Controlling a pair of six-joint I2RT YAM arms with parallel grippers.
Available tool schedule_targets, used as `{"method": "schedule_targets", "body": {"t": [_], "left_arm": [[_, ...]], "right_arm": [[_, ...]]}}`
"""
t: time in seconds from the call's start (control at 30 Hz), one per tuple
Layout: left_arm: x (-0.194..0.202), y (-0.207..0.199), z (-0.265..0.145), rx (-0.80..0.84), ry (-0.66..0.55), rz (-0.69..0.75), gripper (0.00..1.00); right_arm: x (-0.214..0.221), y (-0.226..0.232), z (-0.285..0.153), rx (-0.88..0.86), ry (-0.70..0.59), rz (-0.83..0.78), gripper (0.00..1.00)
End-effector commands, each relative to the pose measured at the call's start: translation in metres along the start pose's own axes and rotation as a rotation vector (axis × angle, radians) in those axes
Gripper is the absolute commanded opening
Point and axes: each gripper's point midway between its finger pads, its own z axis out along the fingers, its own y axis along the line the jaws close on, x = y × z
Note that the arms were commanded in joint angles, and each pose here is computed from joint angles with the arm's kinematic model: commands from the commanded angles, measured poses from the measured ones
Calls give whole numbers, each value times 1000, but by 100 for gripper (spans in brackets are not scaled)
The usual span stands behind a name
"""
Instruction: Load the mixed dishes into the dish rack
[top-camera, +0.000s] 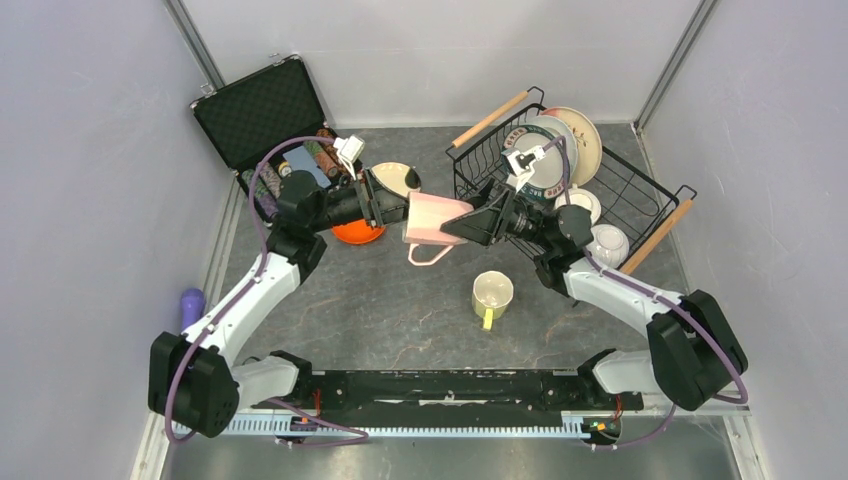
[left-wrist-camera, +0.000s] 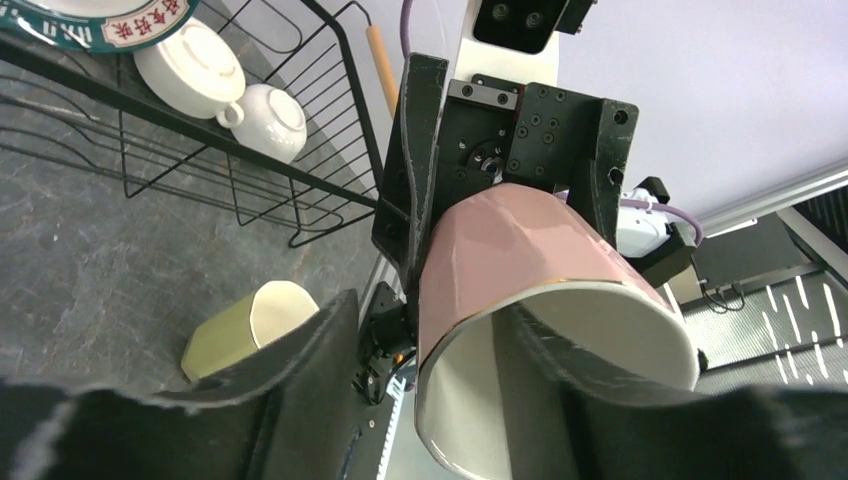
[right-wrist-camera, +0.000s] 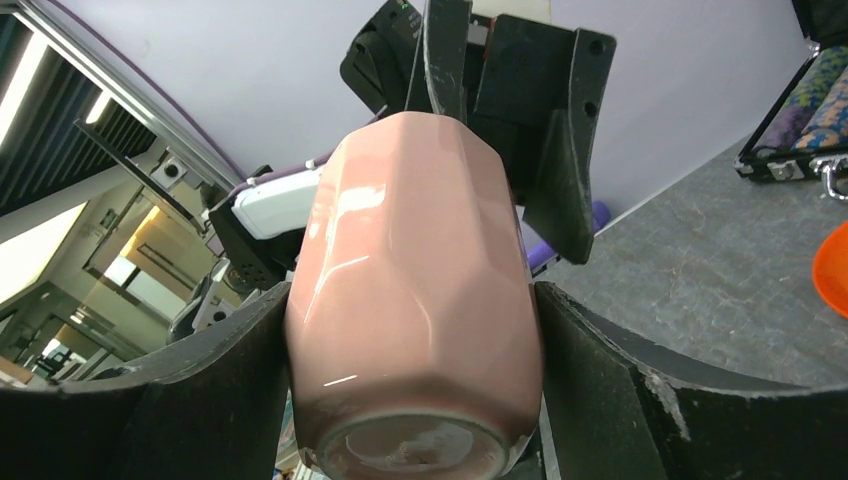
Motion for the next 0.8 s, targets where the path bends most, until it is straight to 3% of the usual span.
{"method": "schedule_targets", "body": {"t": [0.0, 0.2, 0.33, 0.4, 0.53, 0.6, 0.77], "left_arm": [[-13, 0, -6, -1, -11, 44, 62], [-24, 23, -28, -68, -71, -13, 69], [-26, 38, -47, -155, -109, 12, 69], [-22, 44, -55, -221, -107, 49, 70], [-7, 52, -69, -327, -67, 121, 70], [-3, 57, -77, -387, -51, 160, 70], [4, 67, -86, -458, -51, 202, 70]], "right_arm": [[-31, 31, 4, -88, -57, -91, 10], [-58, 21, -7, -44, -90, -105, 6], [-95, -9, -29, 96, -123, -151, 0], [-116, -38, -43, 258, -115, -209, 0], [-147, -119, -104, 865, 4, -342, 0], [-163, -135, -141, 1124, 79, -400, 0], [-168, -147, -201, 1465, 265, -439, 0]]}}
